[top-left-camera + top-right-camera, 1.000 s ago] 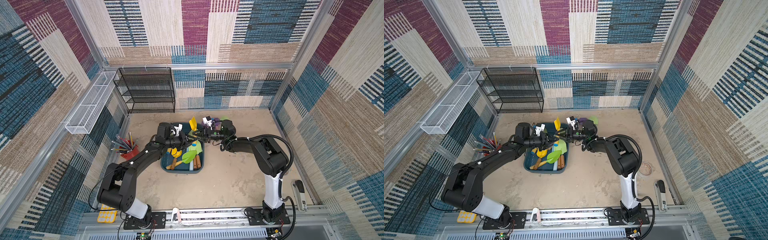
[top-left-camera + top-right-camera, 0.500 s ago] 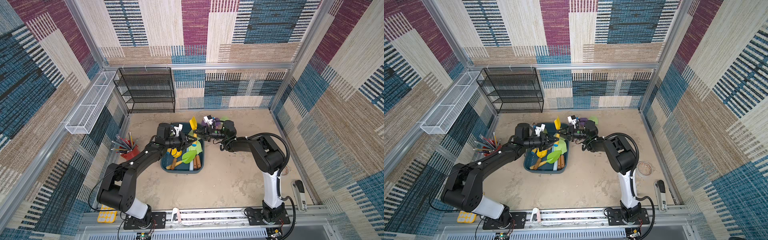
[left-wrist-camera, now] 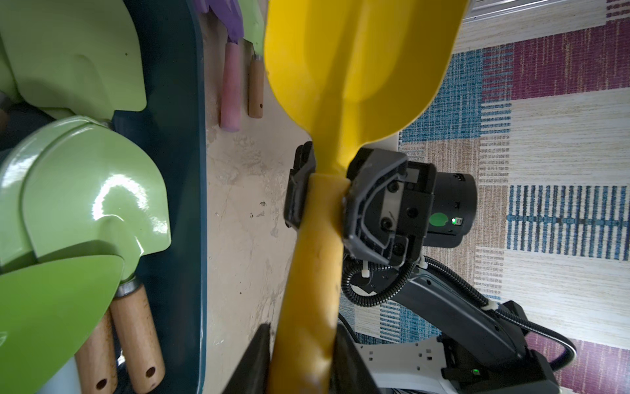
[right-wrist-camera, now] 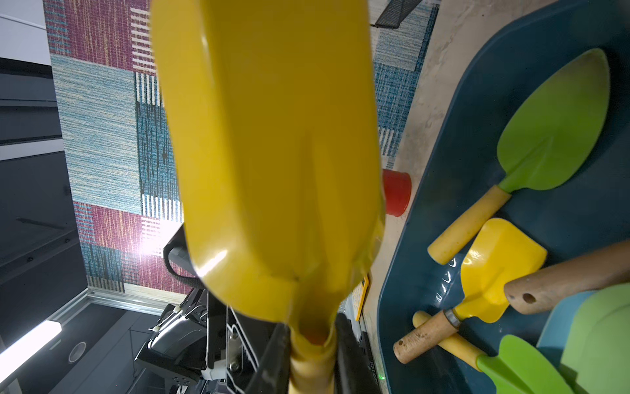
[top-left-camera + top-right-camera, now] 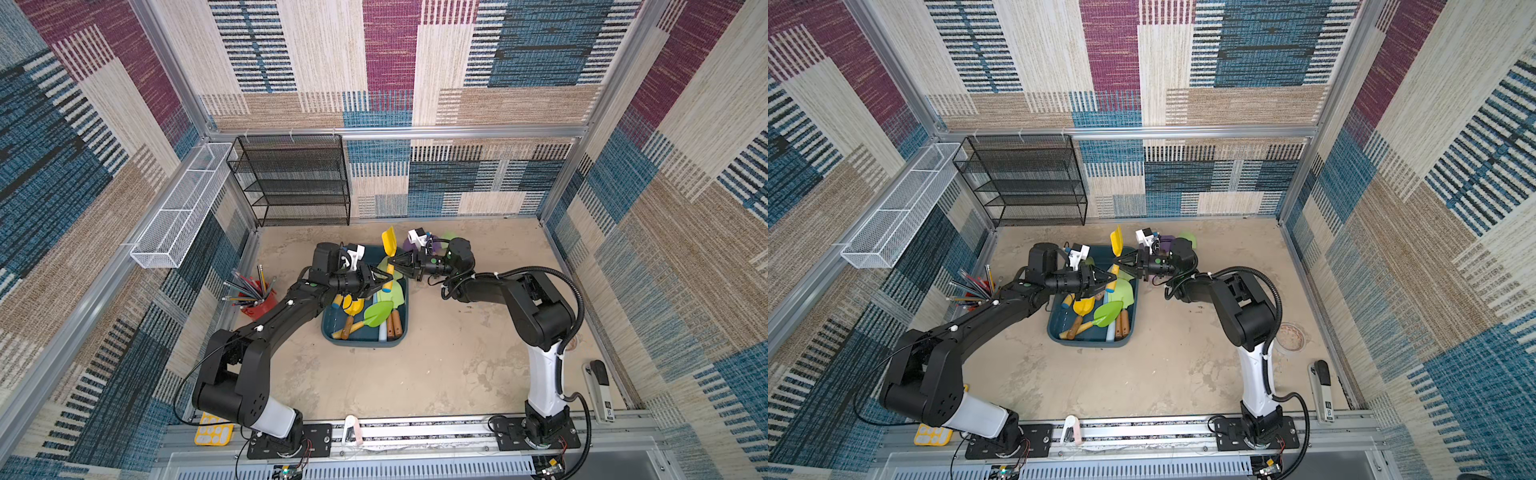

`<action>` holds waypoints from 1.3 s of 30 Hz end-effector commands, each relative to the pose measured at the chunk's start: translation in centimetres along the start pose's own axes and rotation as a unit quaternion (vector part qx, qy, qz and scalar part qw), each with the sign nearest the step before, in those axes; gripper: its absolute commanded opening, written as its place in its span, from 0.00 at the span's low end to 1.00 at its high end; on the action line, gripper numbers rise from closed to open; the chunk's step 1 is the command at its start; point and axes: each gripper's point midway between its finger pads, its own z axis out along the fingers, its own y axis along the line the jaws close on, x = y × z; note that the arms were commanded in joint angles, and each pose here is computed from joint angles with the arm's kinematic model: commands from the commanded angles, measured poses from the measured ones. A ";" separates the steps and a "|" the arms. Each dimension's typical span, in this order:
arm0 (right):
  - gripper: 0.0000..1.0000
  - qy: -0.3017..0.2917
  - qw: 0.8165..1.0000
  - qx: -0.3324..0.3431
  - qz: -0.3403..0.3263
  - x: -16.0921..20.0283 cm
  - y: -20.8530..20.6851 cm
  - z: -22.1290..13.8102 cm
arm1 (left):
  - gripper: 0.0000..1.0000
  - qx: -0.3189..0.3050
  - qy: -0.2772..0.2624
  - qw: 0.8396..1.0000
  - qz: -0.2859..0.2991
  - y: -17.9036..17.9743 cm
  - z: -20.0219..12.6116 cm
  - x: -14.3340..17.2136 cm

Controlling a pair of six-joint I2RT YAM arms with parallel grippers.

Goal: Take the shovel out of the storage box
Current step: Place the shovel at the center of the board.

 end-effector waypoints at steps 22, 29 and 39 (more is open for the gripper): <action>0.20 -0.108 0.963 0.233 -0.087 -6.7 -2.5 -9.1 | 0.37 -0.273 -0.049 0.959 0.052 7.3 -7.2 -0.2; 0.21 -0.153 0.920 0.342 -0.118 -8.9 -3.3 -13.3 | 0.38 -0.340 -0.049 0.937 0.058 9.2 -8.7 0.5; 0.21 -0.185 0.850 0.474 -0.138 -11.2 -5.2 -18.0 | 0.43 -0.403 -0.028 0.913 0.057 11.9 -9.5 2.3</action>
